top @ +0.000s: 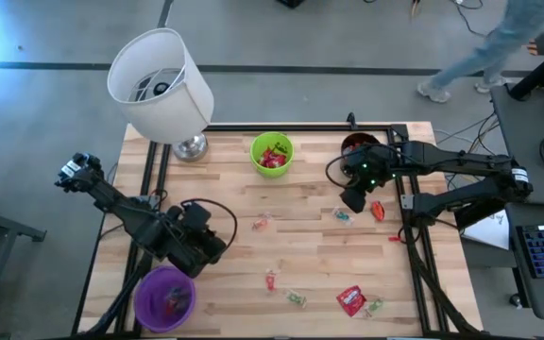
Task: Sort candy
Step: Put the blue gummy candy into the violet bucket
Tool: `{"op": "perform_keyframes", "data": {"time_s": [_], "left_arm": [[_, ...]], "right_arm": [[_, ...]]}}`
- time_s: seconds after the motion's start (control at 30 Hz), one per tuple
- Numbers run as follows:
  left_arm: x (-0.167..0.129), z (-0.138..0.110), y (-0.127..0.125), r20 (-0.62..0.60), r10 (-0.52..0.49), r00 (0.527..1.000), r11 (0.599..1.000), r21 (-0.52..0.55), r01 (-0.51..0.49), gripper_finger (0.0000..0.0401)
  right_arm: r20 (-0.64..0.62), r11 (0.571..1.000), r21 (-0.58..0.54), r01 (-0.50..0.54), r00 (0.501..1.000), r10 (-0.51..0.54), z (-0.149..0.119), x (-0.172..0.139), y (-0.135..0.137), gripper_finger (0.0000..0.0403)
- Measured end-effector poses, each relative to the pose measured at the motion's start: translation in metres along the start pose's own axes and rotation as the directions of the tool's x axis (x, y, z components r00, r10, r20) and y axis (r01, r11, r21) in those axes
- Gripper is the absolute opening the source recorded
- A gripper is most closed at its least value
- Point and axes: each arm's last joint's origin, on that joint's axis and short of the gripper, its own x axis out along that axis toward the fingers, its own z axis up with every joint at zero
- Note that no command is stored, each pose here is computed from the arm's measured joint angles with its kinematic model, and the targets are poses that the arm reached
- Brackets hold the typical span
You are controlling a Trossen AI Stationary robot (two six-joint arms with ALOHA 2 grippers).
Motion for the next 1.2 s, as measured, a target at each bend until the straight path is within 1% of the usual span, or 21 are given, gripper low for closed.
{"op": "perform_keyframes", "data": {"time_s": [0.1,0.2,0.33,0.47,0.8,0.93,1.03,1.2], "left_arm": [[0.0,0.0,0.0,0.003,0.001,1.0,0.999,0.045,-0.001,0.0111],[0.0,0.0,0.0,0.003,0.0,1.0,0.998,0.062,0.0,0.0111],[0.0,0.0,0.0,0.003,0.0,1.0,0.998,0.067,0.0,0.0111],[0.0,0.0,0.0,0.003,0.0,1.0,0.995,0.095,0.0,0.0111],[0.0,0.0,0.0,0.002,0.0,1.0,0.992,0.125,0.0,0.0111],[0.0,0.0,0.0,0.002,0.0,1.0,0.987,0.162,0.0,0.0111],[0.0,0.0,0.0,0.002,0.0,1.0,0.986,0.164,0.0,0.0111],[0.0,-0.001,0.0,-0.038,0.0,0.999,0.983,0.183,0.007,0.0111]], "right_arm": [[0.001,0.999,0.037,0.0,1.0,0.0,0.0,0.0,0.0,0.0146],[0.001,0.999,0.049,0.0,1.0,0.0,0.0,0.0,0.0,0.0146],[0.001,0.987,0.158,0.0,1.0,0.0,0.0,0.0,0.0,0.0146],[0.023,0.989,0.145,-0.012,1.0,0.009,0.003,0.002,0.001,0.0146],[0.018,0.979,0.206,-0.003,1.0,0.0,0.004,0.005,0.001,0.0146],[-0.032,0.98,0.199,0.029,0.999,-0.023,0.006,0.017,0.0,0.0146],[-0.081,0.978,0.197,0.062,0.996,-0.047,0.009,0.031,-0.001,0.0146],[-0.177,0.984,0.151,0.096,0.982,-0.068,0.011,0.057,0.002,0.0146]]}}
